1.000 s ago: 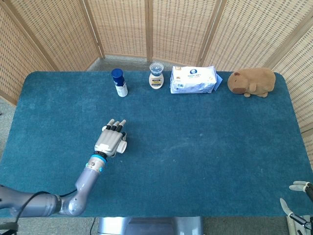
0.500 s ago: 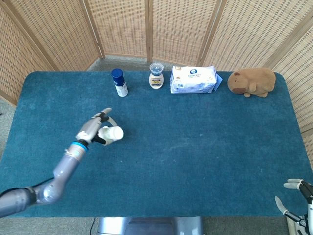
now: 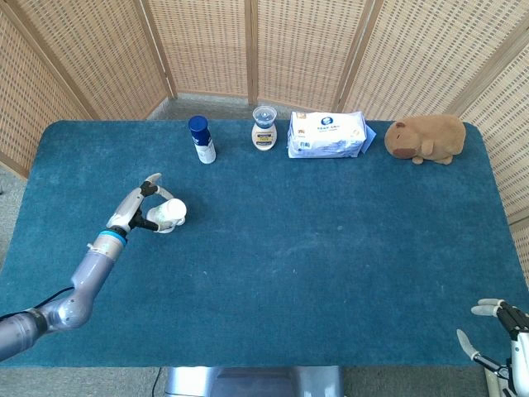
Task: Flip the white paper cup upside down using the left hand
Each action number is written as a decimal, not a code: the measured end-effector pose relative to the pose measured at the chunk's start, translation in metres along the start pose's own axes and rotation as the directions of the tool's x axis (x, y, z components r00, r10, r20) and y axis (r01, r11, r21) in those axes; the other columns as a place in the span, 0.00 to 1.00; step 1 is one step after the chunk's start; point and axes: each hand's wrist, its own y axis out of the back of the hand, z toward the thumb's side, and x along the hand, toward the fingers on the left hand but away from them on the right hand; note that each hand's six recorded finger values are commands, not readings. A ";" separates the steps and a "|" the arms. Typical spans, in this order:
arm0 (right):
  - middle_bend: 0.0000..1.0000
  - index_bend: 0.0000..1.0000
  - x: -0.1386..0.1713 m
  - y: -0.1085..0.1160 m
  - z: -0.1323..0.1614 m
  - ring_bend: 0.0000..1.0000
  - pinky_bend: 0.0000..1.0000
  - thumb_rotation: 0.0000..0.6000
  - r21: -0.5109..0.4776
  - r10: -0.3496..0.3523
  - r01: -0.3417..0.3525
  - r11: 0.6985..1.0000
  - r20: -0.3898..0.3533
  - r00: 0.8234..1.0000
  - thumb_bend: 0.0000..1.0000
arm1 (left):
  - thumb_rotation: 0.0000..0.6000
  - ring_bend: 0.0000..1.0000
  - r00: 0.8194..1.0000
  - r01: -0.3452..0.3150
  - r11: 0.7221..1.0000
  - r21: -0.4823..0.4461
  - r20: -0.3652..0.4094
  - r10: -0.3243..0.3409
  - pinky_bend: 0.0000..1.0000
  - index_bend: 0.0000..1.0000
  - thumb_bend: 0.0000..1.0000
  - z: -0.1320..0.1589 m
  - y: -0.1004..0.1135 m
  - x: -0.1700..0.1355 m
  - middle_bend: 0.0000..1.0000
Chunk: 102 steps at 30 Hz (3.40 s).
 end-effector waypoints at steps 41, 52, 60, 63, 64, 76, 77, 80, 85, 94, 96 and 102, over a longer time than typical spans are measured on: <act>0.39 0.43 0.004 0.008 0.006 0.36 0.37 0.72 0.023 -0.007 0.007 1.000 0.005 1.000 0.32 | 1.00 0.00 0.998 0.067 0.997 0.046 -0.004 -0.067 0.01 0.06 0.16 -0.016 -0.026 0.030 0.01; 0.39 0.43 0.005 0.011 0.010 0.36 0.37 0.72 0.012 -0.016 0.016 1.000 -0.007 1.000 0.32 | 1.00 0.00 0.999 0.031 0.994 0.105 0.025 -0.033 0.01 0.00 0.12 -0.004 -0.004 0.017 0.00; 0.39 0.43 0.000 0.009 0.011 0.36 0.36 0.72 0.019 -0.004 0.004 1.000 -0.016 1.000 0.32 | 1.00 0.00 0.998 0.017 0.980 0.199 0.054 -0.028 0.01 0.00 0.13 0.007 0.016 -0.011 0.00; 0.39 0.43 -0.003 0.006 0.013 0.36 0.36 0.72 0.024 0.011 -0.010 1.000 -0.017 1.000 0.32 | 1.00 0.00 0.998 0.010 0.965 0.262 0.060 -0.026 0.01 0.00 0.16 0.006 0.020 -0.031 0.00; 0.39 0.43 -0.004 0.005 0.014 0.36 0.36 0.72 0.026 0.016 -0.015 1.000 -0.018 1.000 0.32 | 1.00 0.00 0.998 0.000 0.958 0.286 0.064 -0.019 0.01 0.00 0.17 0.005 0.022 -0.040 0.00; 0.39 0.43 -0.016 -0.012 0.027 0.36 0.36 0.72 0.035 0.067 -0.064 0.997 -0.065 0.996 0.32 | 1.00 0.00 0.990 -0.123 0.883 0.454 0.118 0.078 0.01 0.00 0.19 -0.018 0.025 -0.145 0.00; 0.39 0.43 -0.016 -0.014 0.028 0.36 0.36 0.72 0.036 0.072 -0.069 0.997 -0.070 0.995 0.32 | 1.00 0.00 0.990 -0.126 0.878 0.462 0.119 0.080 0.01 0.00 0.19 -0.021 0.023 -0.154 0.00; 0.39 0.43 -0.016 -0.019 0.031 0.36 0.36 0.72 0.038 0.087 -0.084 0.996 -0.083 0.993 0.32 | 1.00 0.00 0.990 -0.125 0.864 0.488 0.116 0.078 0.01 0.00 0.18 -0.030 0.016 -0.184 0.00; 0.39 0.43 -0.016 -0.026 0.039 0.36 0.36 0.72 0.048 0.114 -0.109 0.993 -0.112 0.987 0.32 | 1.00 0.00 0.994 -0.107 0.855 0.507 0.085 0.075 0.01 0.00 0.19 -0.049 0.002 -0.238 0.00; 0.39 0.43 -0.015 -0.038 0.054 0.36 0.36 0.72 0.068 0.159 -0.150 0.986 -0.148 0.976 0.32 | 1.00 0.00 0.979 -0.205 0.841 0.501 0.108 0.174 0.01 0.00 0.18 -0.059 0.005 -0.303 0.00; 0.39 0.43 -0.016 -0.039 0.054 0.36 0.36 0.72 0.068 0.161 -0.153 0.986 -0.147 0.976 0.32 | 1.00 0.00 0.977 -0.212 0.832 0.513 0.102 0.186 0.01 0.00 0.18 -0.062 0.004 -0.313 0.00; 0.39 0.43 -0.017 -0.040 0.052 0.36 0.36 0.72 0.061 0.161 -0.153 0.986 -0.145 0.976 0.32 | 1.00 0.00 0.973 -0.229 0.828 0.511 0.112 0.201 0.01 0.00 0.18 -0.061 0.002 -0.323 0.00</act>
